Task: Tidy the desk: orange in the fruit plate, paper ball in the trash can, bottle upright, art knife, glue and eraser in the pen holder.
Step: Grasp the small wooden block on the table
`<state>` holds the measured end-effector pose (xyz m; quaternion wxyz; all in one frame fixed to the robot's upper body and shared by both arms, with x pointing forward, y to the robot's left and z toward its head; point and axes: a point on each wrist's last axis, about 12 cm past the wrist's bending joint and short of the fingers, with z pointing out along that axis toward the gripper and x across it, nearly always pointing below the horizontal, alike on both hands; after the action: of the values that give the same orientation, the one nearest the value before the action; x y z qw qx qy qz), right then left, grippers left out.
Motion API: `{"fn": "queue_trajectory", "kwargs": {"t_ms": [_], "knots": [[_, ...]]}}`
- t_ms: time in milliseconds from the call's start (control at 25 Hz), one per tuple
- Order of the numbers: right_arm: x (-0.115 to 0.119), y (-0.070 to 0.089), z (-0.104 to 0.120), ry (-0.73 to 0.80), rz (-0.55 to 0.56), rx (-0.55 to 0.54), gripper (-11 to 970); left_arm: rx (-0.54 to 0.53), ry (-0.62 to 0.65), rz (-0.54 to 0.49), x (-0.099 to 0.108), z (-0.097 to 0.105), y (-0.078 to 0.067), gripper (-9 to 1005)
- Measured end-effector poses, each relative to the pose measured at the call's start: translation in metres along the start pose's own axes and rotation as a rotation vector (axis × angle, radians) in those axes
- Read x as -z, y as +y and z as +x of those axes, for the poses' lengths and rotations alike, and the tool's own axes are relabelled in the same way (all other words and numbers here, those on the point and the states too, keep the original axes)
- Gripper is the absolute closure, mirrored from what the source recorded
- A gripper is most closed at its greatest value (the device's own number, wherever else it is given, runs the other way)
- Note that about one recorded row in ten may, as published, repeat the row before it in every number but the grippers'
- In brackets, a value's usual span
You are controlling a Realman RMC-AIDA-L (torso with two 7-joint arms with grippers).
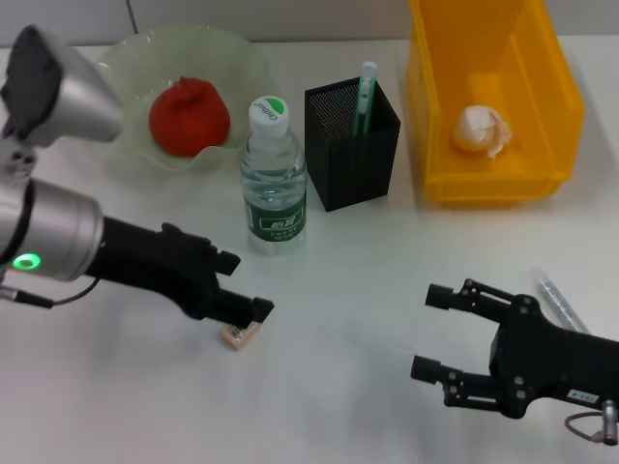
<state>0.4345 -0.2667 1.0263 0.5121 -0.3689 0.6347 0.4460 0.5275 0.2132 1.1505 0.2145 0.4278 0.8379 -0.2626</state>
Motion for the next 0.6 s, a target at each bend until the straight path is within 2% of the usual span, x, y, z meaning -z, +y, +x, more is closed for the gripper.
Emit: {"fn": "queue_trajectory", "kwargs": {"t_ms": [80, 200, 280, 320, 360, 480, 600], "knots": [[0.0, -0.001, 0.002, 0.013, 0.008, 0.001, 141, 0.007, 0.018, -0.014, -0.002, -0.005, -0.002, 216], [-0.002, -0.001, 0.006, 0.027, 0.029, 0.001, 141, 0.002, 0.103, -0.03, -0.014, -0.018, -0.011, 216], [-0.002, 0.0, 0.007, 0.026, 0.03, -0.002, 141, 0.002, 0.103, -0.03, -0.014, -0.018, -0.011, 216], [-0.002, 0.0, 0.008, 0.025, 0.032, -0.007, 141, -0.016, 0.179, -0.044, -0.029, -0.021, -0.023, 216], [-0.002, 0.0, 0.008, 0.025, 0.032, -0.009, 141, -0.024, 0.212, -0.077, -0.036, -0.022, -0.027, 217], [-0.002, 0.0, 0.008, 0.025, 0.033, -0.01, 141, -0.033, 0.253, -0.149, -0.045, -0.024, -0.033, 217], [-0.002, 0.0, 0.008, 0.025, 0.033, -0.01, 141, -0.022, 0.283, -0.166, -0.052, -0.023, -0.037, 217]]}}
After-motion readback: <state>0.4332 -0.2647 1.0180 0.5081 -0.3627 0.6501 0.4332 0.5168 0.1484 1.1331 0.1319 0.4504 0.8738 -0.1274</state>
